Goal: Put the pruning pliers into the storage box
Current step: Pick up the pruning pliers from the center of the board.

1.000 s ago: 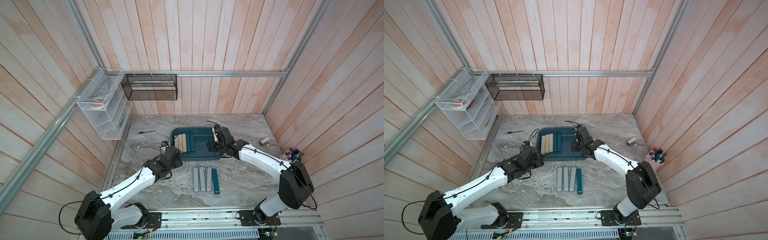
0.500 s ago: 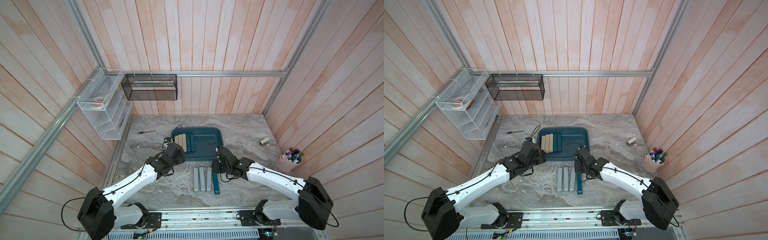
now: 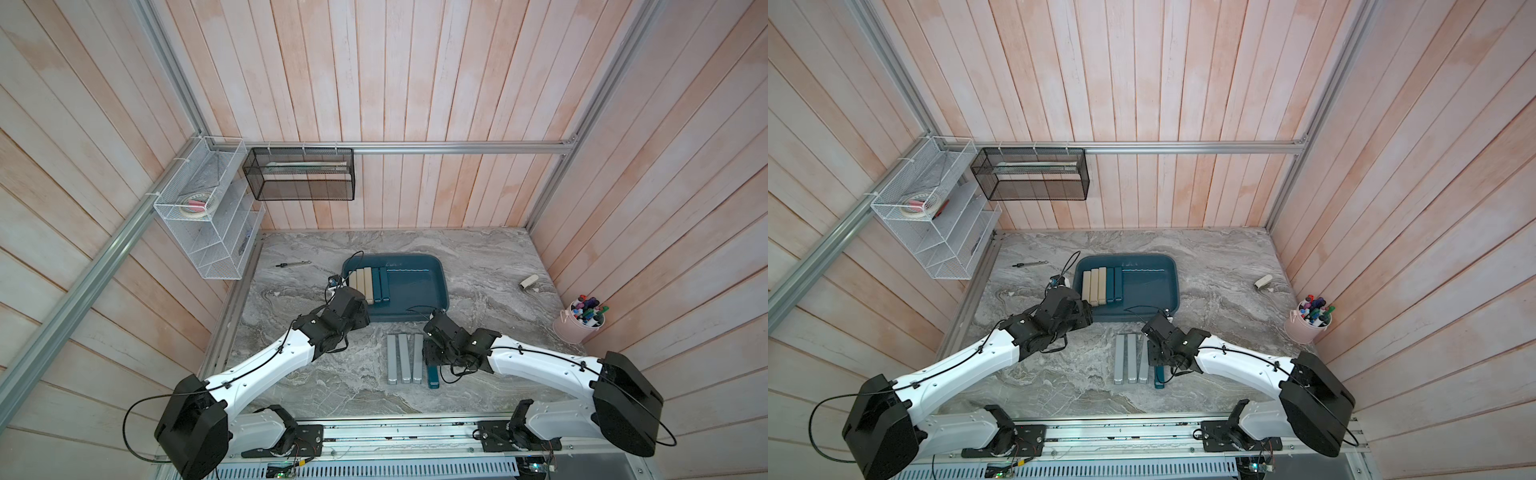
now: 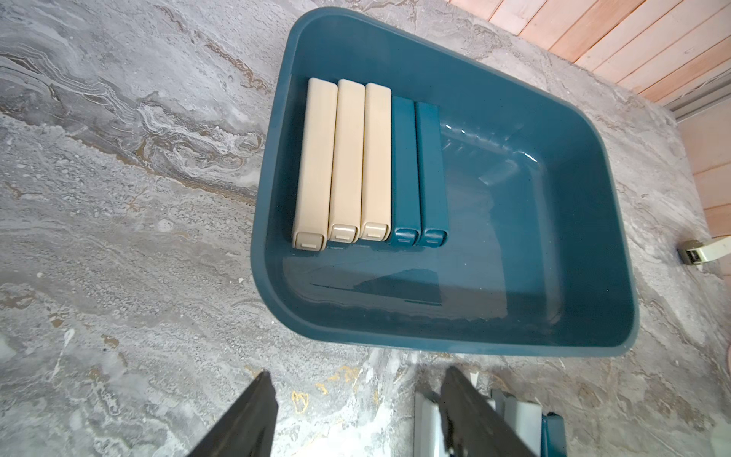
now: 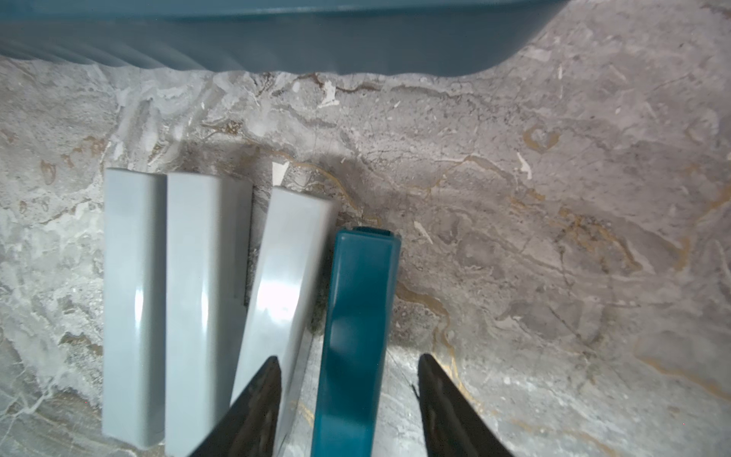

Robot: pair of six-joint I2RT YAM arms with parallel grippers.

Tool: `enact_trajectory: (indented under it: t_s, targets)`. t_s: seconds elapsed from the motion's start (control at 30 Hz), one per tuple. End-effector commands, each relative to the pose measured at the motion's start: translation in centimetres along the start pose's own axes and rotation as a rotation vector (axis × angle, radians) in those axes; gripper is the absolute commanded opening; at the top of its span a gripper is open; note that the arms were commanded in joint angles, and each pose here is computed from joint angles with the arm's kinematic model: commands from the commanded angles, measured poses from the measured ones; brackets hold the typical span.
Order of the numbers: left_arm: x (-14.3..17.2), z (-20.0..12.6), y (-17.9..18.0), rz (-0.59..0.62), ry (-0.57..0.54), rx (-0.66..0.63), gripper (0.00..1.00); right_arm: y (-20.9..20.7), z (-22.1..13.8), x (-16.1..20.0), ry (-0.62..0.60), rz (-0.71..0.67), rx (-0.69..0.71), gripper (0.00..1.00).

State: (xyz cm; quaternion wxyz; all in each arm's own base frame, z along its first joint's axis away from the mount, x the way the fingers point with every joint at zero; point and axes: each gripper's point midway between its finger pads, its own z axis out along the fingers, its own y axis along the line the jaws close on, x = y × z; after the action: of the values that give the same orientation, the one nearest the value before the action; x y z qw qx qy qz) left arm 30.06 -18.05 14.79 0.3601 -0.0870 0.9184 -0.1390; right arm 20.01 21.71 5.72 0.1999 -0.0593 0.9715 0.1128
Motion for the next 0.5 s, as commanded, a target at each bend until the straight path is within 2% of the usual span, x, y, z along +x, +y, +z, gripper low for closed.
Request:
enact_trajectory:
  t_s: [0.0,0.47]
  targets:
    - [-0.1,-0.3,-0.1,-0.02,-0.011,0.023,0.69,-1.1,0.9,1.3,0.042,0.008,0.048,0.55]
    - [0.1,0.0,-0.1,-0.02,-0.004,0.018,0.69,-1.8,2.3,2.6,0.096,0.008,0.091,0.5]
